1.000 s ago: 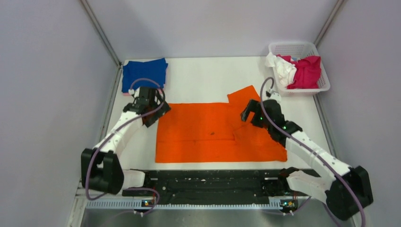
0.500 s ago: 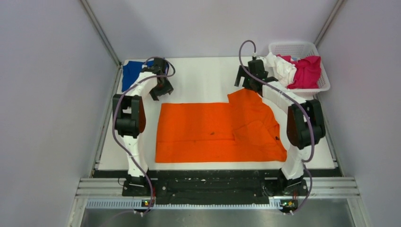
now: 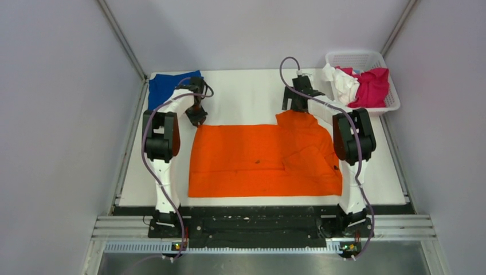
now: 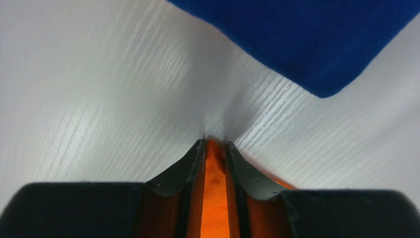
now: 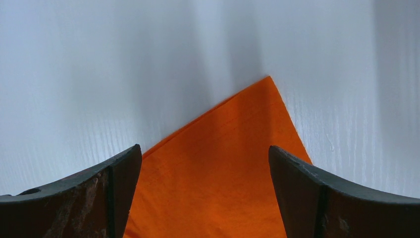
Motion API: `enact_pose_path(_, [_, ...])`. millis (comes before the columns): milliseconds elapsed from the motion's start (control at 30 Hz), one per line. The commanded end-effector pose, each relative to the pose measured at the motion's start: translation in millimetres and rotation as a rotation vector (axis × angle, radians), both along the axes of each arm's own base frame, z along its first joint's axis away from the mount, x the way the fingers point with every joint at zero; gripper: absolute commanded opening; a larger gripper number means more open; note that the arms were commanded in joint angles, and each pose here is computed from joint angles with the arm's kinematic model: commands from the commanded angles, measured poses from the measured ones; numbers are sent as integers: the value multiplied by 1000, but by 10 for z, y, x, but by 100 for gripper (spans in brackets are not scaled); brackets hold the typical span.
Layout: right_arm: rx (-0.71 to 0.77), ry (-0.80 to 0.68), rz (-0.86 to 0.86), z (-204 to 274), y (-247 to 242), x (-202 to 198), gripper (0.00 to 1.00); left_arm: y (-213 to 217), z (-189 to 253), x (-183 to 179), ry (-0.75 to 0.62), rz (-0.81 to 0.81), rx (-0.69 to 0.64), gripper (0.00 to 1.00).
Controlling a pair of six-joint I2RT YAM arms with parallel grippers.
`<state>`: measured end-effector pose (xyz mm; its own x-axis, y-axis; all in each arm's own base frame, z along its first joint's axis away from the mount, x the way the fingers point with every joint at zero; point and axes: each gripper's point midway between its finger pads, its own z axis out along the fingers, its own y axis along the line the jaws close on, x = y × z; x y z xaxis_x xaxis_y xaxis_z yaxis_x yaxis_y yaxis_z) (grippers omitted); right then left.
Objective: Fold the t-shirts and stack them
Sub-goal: Grab the side of the flattened tshirt furthest away from the robot with both arms
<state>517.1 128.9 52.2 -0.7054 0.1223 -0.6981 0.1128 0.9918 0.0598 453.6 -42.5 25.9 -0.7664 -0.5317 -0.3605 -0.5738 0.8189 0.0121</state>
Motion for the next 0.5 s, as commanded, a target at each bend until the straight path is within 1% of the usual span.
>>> enact_pose_path(0, [-21,-26,-19,-1,-56,50,96,-42,-206,-205,74,-4,-23,22])
enact_pose_path(33, [-25,-20,-21,-43,-64,24,96,-69,-190,-242,68,-12,-38,20])
enact_pose_path(67, [-30,-11,-25,-82,-78,-5,96,-86,-194,-278,66,-23,-48,9])
enact_pose_path(100, [-33,-7,-32,-104,-96,-23,96,-93,-211,-335,71,-31,-52,0])
enact_pose_path(200, [-26,-2,-41,-174,-98,-63,93,-57,-117,-351,39,-42,-35,0])
enact_pose_path(300, [-23,-8,-45,-222,-74,-70,86,-40,28,-296,-3,-50,-24,0])
enact_pose_path(367, [-38,-14,-71,-222,-97,-53,86,-56,111,-261,-29,-61,-27,0])
enact_pose_path(467, [-36,-49,-94,-83,-106,32,87,-63,204,-232,-55,-68,-27,0])
